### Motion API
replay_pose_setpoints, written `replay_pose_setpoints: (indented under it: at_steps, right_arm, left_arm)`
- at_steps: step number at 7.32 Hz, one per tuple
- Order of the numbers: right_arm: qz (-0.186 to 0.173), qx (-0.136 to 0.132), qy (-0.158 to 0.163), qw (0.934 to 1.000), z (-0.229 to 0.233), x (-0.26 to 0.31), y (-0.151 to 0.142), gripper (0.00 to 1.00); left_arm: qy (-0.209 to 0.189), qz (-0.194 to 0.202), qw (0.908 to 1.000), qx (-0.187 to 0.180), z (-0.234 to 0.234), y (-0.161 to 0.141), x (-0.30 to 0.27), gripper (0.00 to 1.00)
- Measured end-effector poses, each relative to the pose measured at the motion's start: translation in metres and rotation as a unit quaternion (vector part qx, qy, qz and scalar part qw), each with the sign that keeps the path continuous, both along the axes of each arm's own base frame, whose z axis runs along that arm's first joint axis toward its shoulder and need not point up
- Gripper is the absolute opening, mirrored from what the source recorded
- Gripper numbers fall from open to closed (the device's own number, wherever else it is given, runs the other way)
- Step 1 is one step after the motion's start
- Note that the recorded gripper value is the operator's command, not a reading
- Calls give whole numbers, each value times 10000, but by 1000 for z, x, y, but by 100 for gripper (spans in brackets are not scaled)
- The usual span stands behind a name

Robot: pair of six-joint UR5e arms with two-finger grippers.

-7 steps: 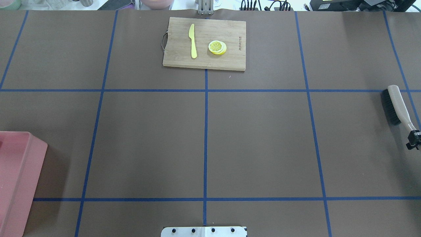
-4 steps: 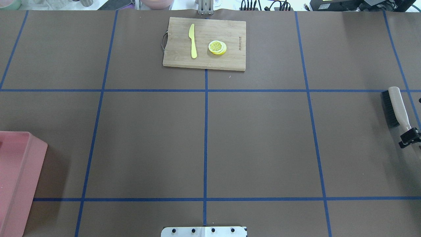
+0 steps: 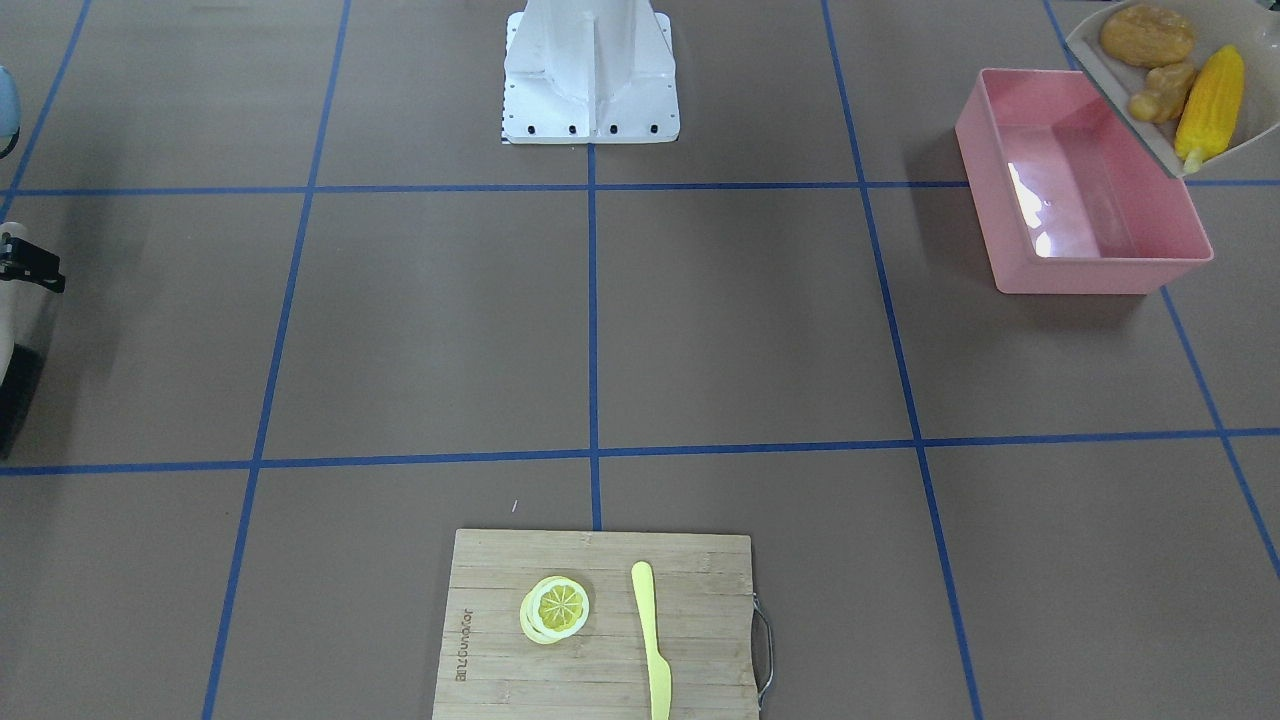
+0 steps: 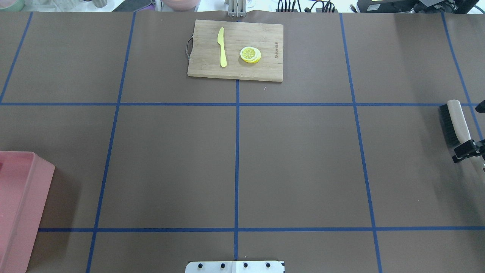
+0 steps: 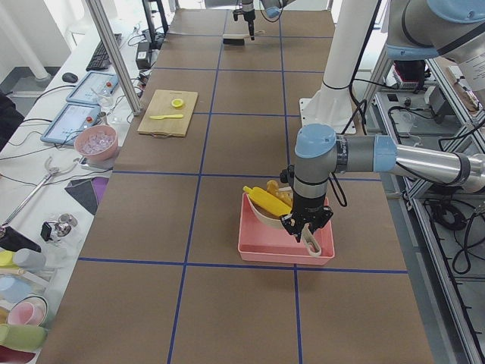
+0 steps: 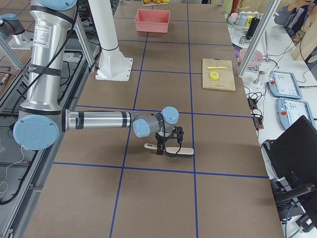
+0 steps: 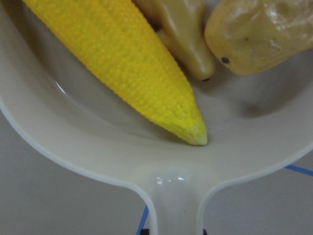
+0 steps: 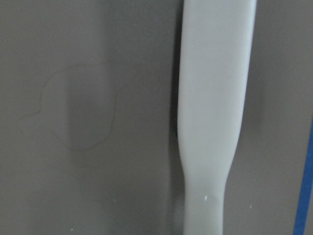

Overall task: Sweep and dump trash into bin
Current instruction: 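Hold the dustpan above the pink bin with the left gripper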

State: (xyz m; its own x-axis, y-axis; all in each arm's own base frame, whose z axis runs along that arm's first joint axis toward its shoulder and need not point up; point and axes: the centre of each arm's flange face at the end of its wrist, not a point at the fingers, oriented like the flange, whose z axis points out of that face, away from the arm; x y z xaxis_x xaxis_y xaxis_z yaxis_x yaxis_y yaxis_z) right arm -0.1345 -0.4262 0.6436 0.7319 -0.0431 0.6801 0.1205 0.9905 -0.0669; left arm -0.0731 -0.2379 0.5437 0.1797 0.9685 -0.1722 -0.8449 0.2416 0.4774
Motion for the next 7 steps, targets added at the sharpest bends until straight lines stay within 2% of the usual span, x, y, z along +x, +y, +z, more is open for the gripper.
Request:
replay_pose_setpoints:
  at_steps: [2,4,5,7]
  right_arm:
    - [133,322,198,9992,-4,23,-20,100]
    - [-81,641,496,9967,6,54,-33,100]
    - [-50,683,601,9958,14,67,-46,100]
    - [190,555,571,9966,33,100,-78,100]
  left_arm:
    - [-350,173,9992,-95,18,-1,-3,0]
    - [-669,343,9968,-252,33,-4,-1,0]
    - [-832,424,9950,-348,37,-9,0,0]
    - [-1180,559,9902,-496,38,-28,5,0]
